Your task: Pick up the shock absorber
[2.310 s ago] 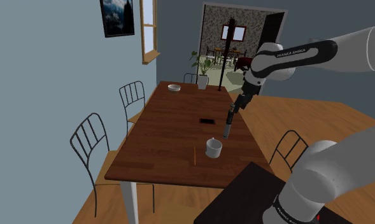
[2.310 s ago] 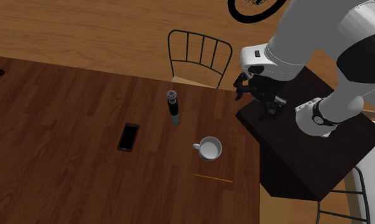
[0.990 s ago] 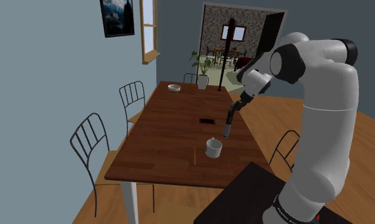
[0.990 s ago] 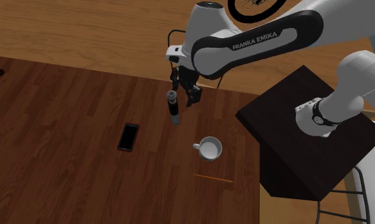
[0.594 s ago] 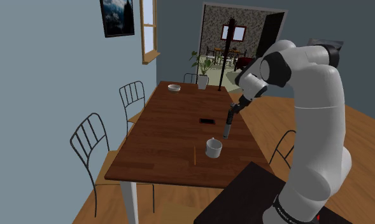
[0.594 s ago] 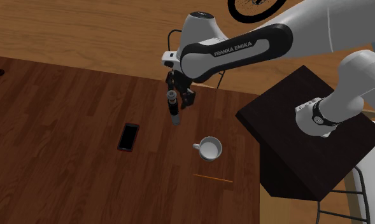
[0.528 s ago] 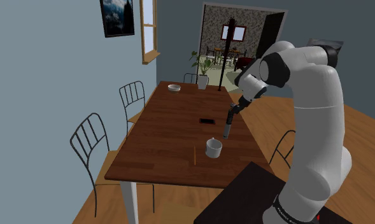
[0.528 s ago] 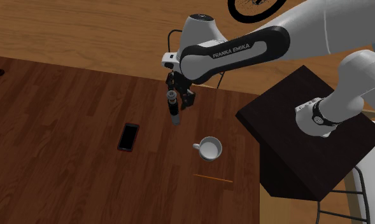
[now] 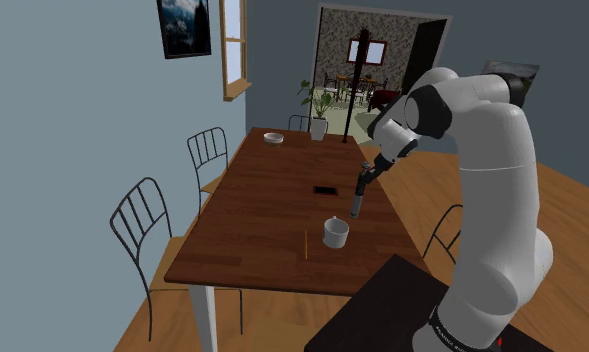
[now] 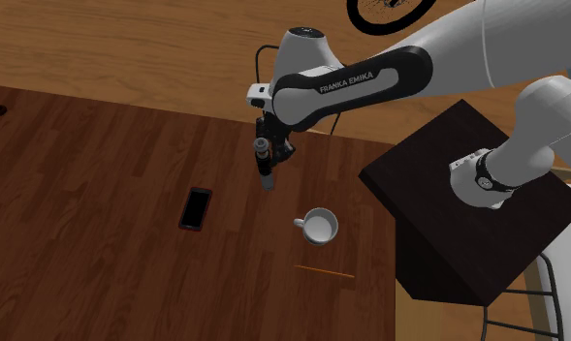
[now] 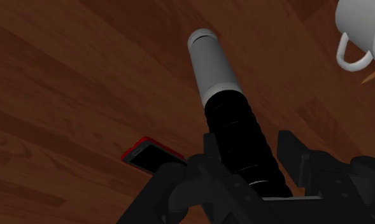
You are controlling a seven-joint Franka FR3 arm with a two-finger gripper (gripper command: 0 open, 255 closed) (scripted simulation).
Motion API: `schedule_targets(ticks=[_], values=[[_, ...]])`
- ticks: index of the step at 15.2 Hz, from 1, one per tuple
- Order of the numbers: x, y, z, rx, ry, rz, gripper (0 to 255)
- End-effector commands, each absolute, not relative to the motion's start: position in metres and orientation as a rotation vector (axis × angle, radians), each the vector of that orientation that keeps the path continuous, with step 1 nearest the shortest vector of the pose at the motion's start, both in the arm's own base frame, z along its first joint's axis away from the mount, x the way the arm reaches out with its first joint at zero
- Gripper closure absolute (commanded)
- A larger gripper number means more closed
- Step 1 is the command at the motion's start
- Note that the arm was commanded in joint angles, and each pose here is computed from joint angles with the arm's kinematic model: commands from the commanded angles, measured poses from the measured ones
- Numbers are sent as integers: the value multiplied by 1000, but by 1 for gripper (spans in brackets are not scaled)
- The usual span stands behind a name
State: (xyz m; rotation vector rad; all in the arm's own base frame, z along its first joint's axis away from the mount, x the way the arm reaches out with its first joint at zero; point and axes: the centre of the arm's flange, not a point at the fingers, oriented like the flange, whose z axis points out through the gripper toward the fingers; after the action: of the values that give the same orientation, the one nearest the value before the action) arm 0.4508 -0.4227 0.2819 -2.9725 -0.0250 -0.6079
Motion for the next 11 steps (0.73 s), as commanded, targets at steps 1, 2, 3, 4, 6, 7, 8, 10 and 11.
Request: schedule_targets(ticks=[1, 2, 3, 4, 6, 7, 8, 10, 11], values=[[451, -423, 282, -2972, -25, -607, 255], [451, -423, 282, -2972, -25, -607, 255], [451, -423, 282, -2972, -25, -607, 255], [451, -423, 282, -2972, -25, -607, 255], [451, -422, 282, -2972, -25, -607, 255], [451, -422, 287, -2972, -25, -607, 255], [451, -422, 292, -2972, -25, -607, 255], [451, -422, 303, -2972, -25, -607, 255], [451, -422, 308, -2972, -25, -607, 255]])
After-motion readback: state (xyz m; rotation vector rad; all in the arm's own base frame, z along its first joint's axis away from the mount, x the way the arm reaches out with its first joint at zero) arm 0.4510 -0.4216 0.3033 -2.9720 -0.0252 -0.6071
